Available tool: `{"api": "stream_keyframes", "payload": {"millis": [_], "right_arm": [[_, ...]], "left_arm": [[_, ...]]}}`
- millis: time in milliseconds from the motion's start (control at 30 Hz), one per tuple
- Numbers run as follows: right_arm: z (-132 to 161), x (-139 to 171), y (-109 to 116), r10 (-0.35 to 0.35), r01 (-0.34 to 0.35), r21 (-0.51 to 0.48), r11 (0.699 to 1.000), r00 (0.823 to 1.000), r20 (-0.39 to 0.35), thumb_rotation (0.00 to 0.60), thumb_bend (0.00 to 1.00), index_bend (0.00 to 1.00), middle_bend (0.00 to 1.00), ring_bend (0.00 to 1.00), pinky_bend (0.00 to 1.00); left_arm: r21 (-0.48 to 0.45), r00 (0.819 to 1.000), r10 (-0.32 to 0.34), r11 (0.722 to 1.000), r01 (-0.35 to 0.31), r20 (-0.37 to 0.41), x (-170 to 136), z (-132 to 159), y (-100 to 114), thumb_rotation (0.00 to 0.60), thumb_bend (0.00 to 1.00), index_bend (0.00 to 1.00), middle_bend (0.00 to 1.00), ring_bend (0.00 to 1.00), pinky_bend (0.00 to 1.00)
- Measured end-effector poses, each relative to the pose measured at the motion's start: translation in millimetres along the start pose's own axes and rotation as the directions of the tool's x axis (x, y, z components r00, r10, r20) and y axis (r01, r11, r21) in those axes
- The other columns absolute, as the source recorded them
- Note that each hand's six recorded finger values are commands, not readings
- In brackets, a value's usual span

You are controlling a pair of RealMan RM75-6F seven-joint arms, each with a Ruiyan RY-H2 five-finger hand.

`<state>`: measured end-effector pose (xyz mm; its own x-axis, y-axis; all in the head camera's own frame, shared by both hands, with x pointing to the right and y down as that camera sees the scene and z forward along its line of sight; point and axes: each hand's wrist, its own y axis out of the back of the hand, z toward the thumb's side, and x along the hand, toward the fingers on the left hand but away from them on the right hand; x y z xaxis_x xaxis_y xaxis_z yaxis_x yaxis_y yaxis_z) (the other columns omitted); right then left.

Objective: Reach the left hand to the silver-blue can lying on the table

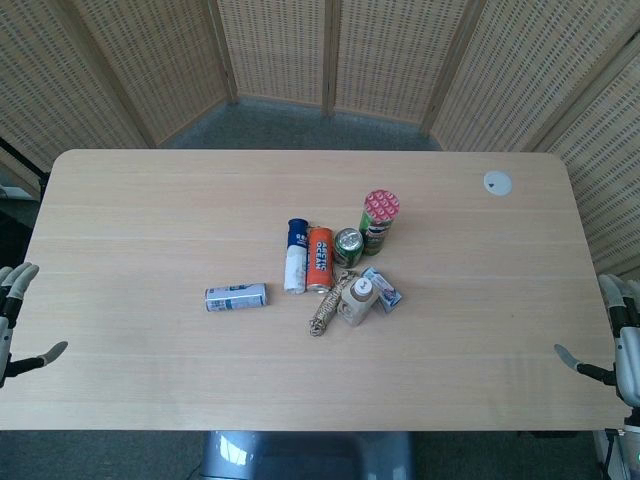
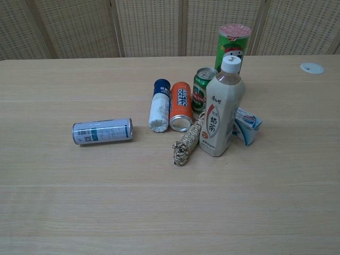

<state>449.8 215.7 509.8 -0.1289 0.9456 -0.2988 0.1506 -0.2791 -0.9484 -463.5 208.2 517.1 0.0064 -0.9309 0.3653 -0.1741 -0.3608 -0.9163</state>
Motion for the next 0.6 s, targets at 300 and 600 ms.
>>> {"api": "stream_keyframes", "payload": {"millis": [300, 600], "right_arm": [[2.0, -1.2, -2.2, 0.006, -0.006, 0.000, 1.000, 1.000, -0.010, 0.509, 0.00, 0.00, 0.00, 0.00, 0.00], [-2.3, -2.2, -4.3, 0.020, -0.020, -0.011, 1.000, 1.000, 0.006, 0.509, 0.00, 0.00, 0.00, 0.00, 0.00]], "left_arm": [[0.011, 1.000, -0.026, 1.000, 0.026, 0.016, 0.6, 5.4, -13.4, 0.600, 0.00, 0.00, 0.00, 0.00, 0.00], [0.047, 0.982, -0.190, 0.981, 0.189, 0.023, 10.2, 32.1, -58.3, 0.600, 0.00, 0.00, 0.00, 0.00, 0.00]]}}
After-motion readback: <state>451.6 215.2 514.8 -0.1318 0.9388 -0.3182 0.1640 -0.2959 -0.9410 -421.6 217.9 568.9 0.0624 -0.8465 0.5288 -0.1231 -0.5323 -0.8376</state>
